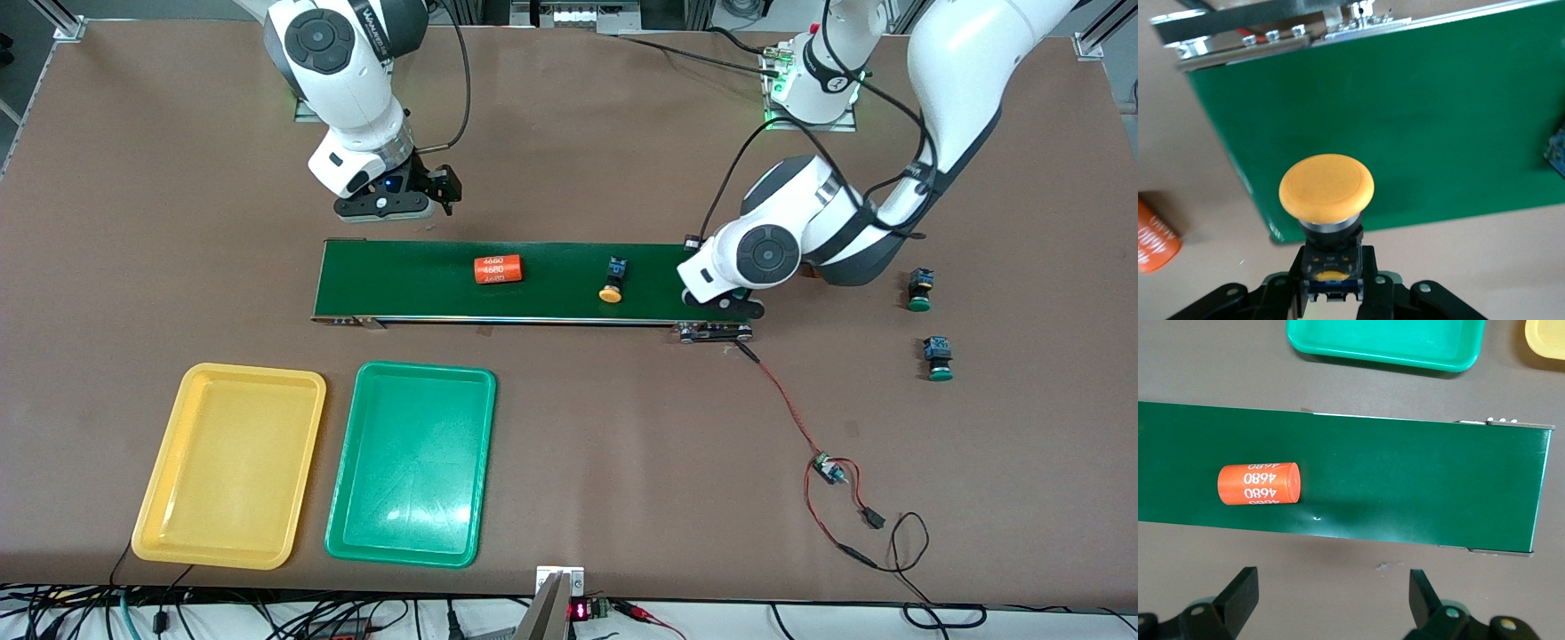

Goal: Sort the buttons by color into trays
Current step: 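Place the yellow button on the belt while the right gripper approaches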

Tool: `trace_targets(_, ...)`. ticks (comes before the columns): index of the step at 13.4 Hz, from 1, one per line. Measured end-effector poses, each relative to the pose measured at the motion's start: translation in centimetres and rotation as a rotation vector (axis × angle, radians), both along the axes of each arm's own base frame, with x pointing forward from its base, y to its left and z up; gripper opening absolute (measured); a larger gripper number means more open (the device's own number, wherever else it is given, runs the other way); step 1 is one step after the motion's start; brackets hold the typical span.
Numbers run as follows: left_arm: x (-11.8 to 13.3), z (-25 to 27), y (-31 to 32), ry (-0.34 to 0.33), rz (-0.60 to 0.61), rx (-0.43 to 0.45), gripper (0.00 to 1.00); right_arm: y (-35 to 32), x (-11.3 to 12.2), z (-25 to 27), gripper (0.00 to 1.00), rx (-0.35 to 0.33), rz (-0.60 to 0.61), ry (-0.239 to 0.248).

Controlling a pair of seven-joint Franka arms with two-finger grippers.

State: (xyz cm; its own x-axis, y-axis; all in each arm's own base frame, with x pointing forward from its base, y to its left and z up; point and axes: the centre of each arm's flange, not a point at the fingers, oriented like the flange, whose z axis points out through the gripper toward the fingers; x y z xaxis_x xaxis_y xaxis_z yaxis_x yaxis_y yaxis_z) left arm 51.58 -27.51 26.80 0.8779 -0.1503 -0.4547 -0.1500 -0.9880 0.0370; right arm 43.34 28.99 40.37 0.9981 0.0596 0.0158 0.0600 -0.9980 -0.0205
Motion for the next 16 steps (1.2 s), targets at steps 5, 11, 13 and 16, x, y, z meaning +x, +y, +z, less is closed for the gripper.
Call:
trace_targets(5,0.6,-2.3,0.8,0.011,0.006,0.017,0.33,-1.5,1.4,-0.4,1.00,0.012,-0.038,-0.007)
trace_targets(11,1.4,-2.1,1.4,0.004,0.019,0.021,0.80,-0.9,1.4,-0.7,1.00,0.026,-0.042,-0.020)
trace_targets(13,2.7,-0.2,2.1,0.004,0.030,0.042,0.99,-0.6,1.3,-1.0,1.00,0.027,-0.039,-0.016)
trace_targets(16,6.5,7.0,4.3,-0.012,0.072,0.083,1.00,0.1,1.0,-1.5,1.00,0.029,-0.041,-0.007)
